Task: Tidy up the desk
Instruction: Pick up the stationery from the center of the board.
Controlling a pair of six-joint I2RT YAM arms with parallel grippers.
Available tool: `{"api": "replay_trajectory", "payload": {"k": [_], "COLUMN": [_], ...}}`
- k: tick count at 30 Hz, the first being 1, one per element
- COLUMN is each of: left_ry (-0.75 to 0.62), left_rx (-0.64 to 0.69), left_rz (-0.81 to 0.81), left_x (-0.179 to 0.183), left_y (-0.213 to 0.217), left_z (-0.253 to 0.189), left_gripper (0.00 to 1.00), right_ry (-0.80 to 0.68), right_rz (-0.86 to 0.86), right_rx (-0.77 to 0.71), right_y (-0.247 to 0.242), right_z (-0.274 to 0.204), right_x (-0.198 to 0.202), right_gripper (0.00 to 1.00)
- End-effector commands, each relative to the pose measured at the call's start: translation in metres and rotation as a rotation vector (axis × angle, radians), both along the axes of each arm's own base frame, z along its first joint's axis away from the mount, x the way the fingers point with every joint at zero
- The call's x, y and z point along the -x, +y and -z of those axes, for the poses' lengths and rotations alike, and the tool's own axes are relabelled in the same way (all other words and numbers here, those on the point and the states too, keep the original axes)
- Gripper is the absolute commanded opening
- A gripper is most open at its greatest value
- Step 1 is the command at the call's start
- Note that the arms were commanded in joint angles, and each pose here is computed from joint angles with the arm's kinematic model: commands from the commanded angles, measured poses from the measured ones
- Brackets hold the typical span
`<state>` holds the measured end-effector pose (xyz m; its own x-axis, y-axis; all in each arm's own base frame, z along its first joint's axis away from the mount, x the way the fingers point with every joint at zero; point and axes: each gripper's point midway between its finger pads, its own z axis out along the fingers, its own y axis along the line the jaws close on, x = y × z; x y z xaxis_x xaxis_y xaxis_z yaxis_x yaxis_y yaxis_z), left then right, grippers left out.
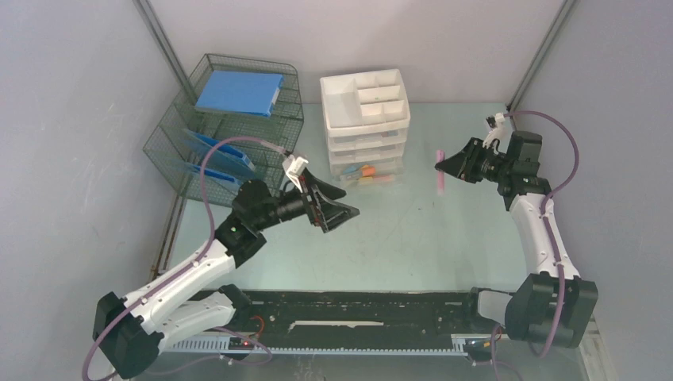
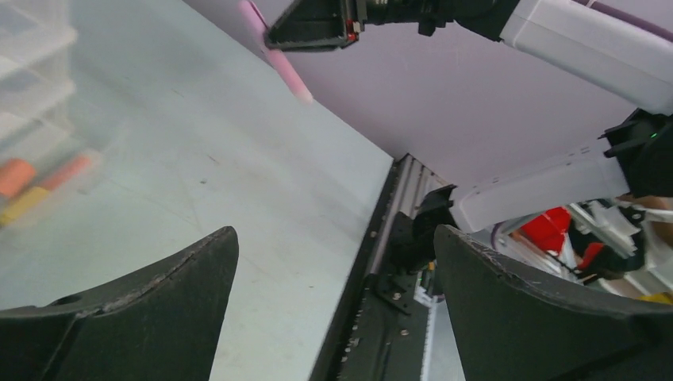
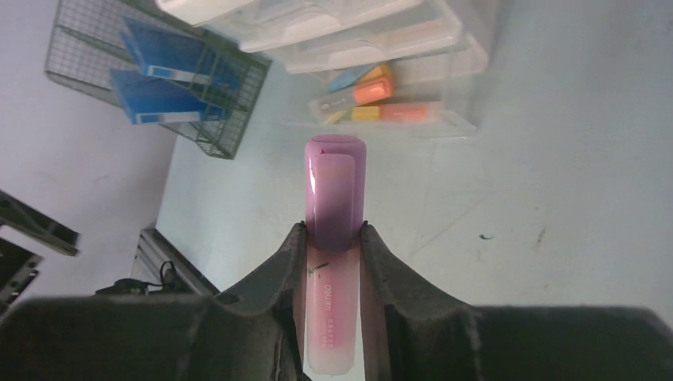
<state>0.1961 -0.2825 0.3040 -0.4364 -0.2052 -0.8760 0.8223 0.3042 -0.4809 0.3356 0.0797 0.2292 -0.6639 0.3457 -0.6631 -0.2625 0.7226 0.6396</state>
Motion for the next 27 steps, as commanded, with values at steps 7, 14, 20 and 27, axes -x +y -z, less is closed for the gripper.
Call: {"api": "replay_trajectory", "payload": {"k": [7,14,20,27], "left_ry": [0.138,0.234,0.291,0.304], "left_rx": [0.187,0.075,-0.025,-0.115], "left_rz": [-0.315,-0.434,-0.519,-0.523], "left_x": [-0.025,-0.039,-0.056,-0.071], "left_y": [-0.049,-0.095,-0.125,-0.164], "left_z": [-0.015,0.006,0.023,0.033], "left_gripper": [1.0,0.99,0.98,0.94], "right_ry": [-0.152,-0.151,-0.146,-0.15], "right_rz": [-0.08,-0.098,-0.107,-0.117], "right_rx": [-0.132,-0.153,-0.162,-0.165], "right_y": [0.015,0.018,0.019,0.022], "right_z": [-0.045,-0.046,-0.045,-0.047], "right_x": [0.016,0.018,0.019,0.021], "right_gripper": [0.0,0.0,0.0,0.0]}}
